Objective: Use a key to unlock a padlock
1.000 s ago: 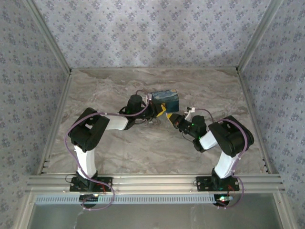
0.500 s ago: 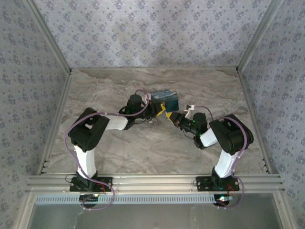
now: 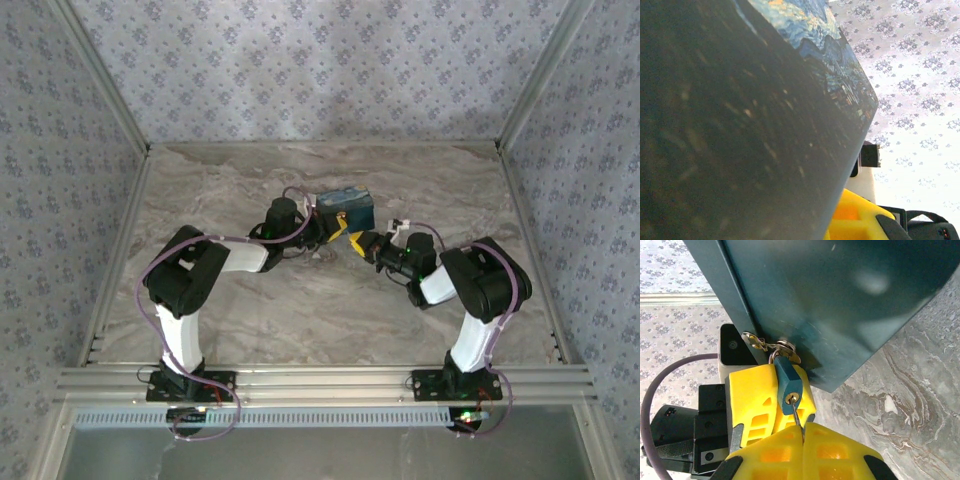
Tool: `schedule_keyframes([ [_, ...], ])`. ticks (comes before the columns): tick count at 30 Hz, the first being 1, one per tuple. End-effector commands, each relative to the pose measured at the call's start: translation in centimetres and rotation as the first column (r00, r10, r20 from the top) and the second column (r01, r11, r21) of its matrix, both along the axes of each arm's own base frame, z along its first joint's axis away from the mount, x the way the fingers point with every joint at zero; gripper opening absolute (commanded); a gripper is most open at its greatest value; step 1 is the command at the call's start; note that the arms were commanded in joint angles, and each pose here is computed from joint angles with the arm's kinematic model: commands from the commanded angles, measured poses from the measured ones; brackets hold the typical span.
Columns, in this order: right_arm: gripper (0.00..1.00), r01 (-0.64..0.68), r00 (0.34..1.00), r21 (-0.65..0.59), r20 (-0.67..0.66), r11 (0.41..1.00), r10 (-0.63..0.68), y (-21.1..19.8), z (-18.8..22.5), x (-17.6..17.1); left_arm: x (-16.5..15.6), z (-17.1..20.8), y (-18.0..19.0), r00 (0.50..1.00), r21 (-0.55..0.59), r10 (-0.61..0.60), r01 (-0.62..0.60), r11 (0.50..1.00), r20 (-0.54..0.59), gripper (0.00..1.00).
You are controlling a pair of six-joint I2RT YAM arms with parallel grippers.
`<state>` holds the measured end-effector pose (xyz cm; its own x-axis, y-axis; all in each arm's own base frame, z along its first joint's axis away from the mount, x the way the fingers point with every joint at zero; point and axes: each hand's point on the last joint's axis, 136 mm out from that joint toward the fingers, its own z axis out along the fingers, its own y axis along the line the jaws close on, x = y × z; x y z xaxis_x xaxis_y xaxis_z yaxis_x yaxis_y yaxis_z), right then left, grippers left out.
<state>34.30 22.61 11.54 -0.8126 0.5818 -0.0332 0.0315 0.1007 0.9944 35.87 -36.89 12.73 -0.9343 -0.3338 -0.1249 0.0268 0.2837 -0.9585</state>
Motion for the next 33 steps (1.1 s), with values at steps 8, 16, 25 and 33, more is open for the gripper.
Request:
schedule_keyframes([
  [8, 0.0, -0.01, 0.992, 0.012, 0.127, 1.0, 0.009, -0.2, 2.5, 2.7, -3.7, 1.2, -2.1, 0.985, -0.066, -0.173, 0.172, 0.983, 0.0, 0.0],
  [16, 0.0, -0.017, 0.987, -0.045, 0.157, 0.999, 0.023, 0.3, 0.9, 2.9, -3.7, 1.6, -2.3, 0.984, -0.074, -0.181, 0.18, 0.981, 0.001, 0.0],
  [25, 0.0, 0.005, 0.97, -0.174, 0.24, 0.985, 0.038, 1.8, 1.7, 2.3, -4.0, 2.1, -2.7, 0.982, -0.094, -0.186, 0.186, 0.978, 0.008, 0.0],
  [33, 0.0, 0.01, 0.977, -0.173, 0.213, 0.985, 0.027, 1.5, 1.4, 2.8, -4.4, 2.3, -3.2, 0.978, -0.096, -0.208, 0.208, 0.973, 0.014, 0.0],
])
